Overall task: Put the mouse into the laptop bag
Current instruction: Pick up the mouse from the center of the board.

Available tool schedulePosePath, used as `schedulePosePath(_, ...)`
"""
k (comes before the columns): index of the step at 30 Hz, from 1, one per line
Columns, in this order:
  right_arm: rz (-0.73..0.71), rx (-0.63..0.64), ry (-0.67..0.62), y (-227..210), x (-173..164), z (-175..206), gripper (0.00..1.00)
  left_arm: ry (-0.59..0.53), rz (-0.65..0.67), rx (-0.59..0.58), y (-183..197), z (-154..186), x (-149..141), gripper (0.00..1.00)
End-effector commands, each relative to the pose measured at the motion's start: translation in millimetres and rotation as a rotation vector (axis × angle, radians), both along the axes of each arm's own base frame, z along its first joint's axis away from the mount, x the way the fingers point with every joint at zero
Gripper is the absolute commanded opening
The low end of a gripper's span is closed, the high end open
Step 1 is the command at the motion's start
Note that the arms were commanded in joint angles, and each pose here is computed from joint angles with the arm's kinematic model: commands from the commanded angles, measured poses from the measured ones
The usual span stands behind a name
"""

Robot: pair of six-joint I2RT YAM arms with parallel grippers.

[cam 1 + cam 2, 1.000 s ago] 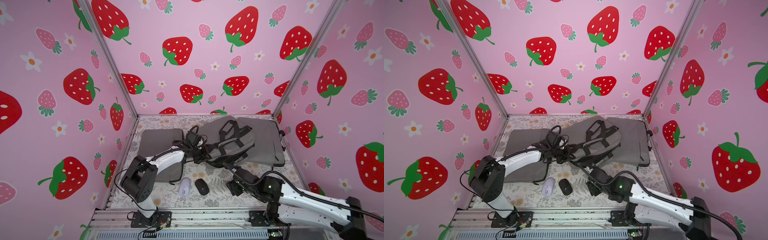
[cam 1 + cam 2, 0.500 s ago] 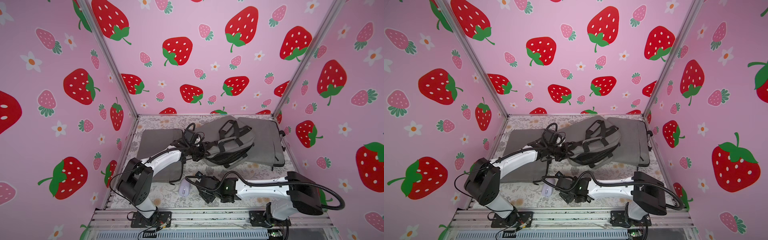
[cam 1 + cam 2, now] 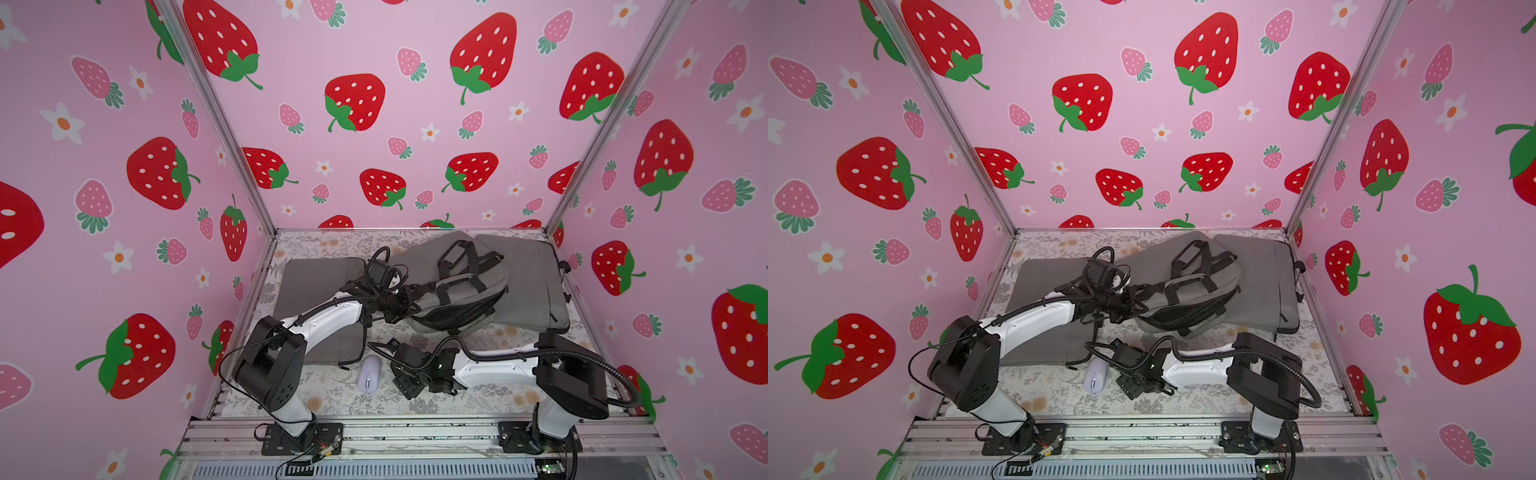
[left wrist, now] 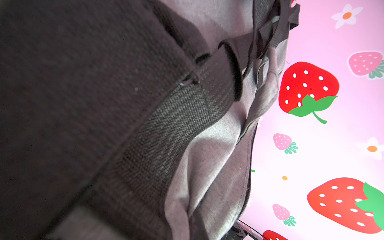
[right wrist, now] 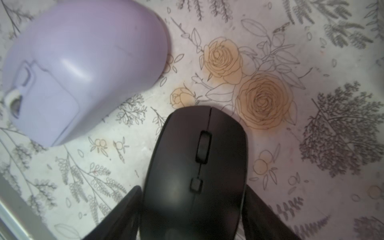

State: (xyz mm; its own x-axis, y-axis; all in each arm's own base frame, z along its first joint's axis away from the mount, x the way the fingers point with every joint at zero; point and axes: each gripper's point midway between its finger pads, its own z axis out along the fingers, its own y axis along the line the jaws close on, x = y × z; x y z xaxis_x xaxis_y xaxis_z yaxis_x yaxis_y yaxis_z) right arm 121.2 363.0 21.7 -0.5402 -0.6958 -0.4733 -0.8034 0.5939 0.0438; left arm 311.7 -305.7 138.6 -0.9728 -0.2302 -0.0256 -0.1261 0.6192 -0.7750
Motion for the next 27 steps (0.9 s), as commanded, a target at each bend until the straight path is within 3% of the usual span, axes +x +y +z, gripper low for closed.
schedulePosePath(1, -0.024, 0.027, 0.025, -3, 8, -4, 0.66, -0.072, -0.014, -0.074, -5, 31, 2, 0.00)
schedulePosePath(3, -0.027, 0.043, 0.022, -5, 11, 1, 0.58, -0.070, -0.016, -0.076, -5, 31, 1, 0.00)
schedulePosePath(8, -0.067, 0.056, -0.015, -31, 14, 26, 0.56, -0.061, -0.027, -0.079, -7, 28, 1, 0.00)
schedulePosePath(16, -0.266, 0.094, -0.181, -122, 29, 89, 0.55, -0.067, -0.032, -0.097, -10, 30, 0, 0.00)
schedulePosePath(21, -0.379, 0.223, -0.142, -159, 49, 107, 0.58, -0.073, -0.050, -0.097, -13, 33, -4, 0.00)
schedulePosePath(27, -0.394, 0.276, -0.090, -158, 82, 112, 0.57, -0.075, -0.070, -0.103, -20, 34, -11, 0.00)
